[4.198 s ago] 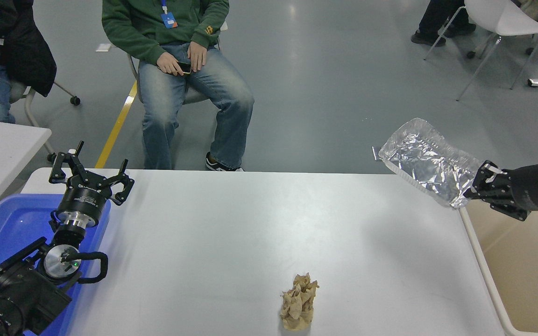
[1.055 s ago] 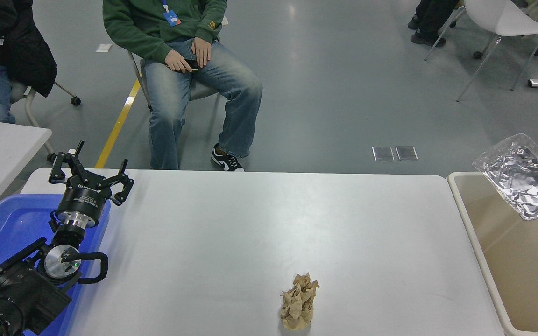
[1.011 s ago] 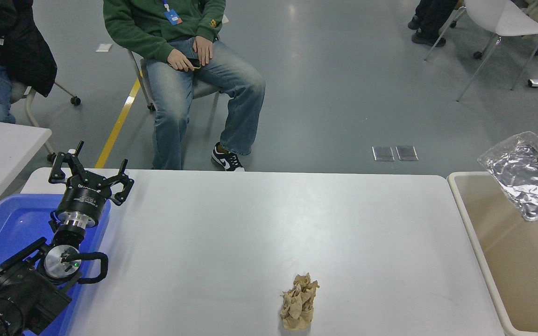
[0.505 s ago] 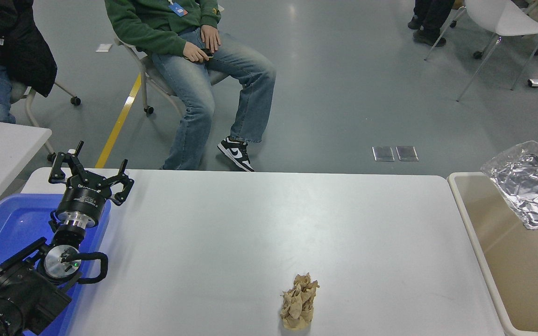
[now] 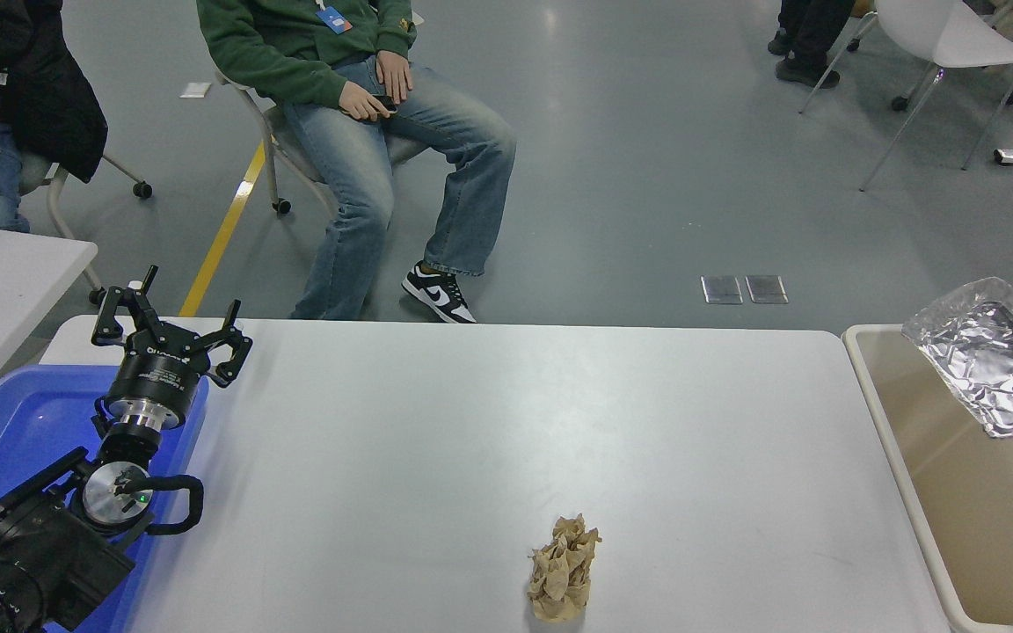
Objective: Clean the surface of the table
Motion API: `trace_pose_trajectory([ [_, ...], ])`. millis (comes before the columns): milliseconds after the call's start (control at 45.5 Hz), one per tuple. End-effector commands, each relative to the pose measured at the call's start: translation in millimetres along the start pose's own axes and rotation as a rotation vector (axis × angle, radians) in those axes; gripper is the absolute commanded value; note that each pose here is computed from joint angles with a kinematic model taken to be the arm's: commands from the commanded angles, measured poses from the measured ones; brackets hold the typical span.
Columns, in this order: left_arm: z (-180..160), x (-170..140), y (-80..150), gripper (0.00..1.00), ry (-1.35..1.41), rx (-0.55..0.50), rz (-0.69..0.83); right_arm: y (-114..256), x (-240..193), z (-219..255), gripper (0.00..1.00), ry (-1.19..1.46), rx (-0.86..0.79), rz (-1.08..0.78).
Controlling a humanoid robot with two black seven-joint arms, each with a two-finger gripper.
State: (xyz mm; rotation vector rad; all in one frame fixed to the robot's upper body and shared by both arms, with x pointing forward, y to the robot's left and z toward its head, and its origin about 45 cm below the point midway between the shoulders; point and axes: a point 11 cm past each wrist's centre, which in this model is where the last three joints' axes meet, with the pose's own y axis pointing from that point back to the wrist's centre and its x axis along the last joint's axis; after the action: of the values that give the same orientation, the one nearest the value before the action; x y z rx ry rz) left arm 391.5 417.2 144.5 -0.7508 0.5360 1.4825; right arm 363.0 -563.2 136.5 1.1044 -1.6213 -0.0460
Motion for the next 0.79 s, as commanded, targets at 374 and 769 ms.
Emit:
trace_pose_trajectory([
  [374, -0.6, -0.5, -0.2, 1.0, 0.002, 0.0, -0.001, 0.7, 7.0, -14.3, 1.0, -0.126, 0.025, 0.007],
  [769, 0.5, 0.2, 0.0, 1.0, 0.0, -0.002, 0.001, 3.7, 17.3, -44.4, 1.0, -0.304, 0.086, -0.012],
])
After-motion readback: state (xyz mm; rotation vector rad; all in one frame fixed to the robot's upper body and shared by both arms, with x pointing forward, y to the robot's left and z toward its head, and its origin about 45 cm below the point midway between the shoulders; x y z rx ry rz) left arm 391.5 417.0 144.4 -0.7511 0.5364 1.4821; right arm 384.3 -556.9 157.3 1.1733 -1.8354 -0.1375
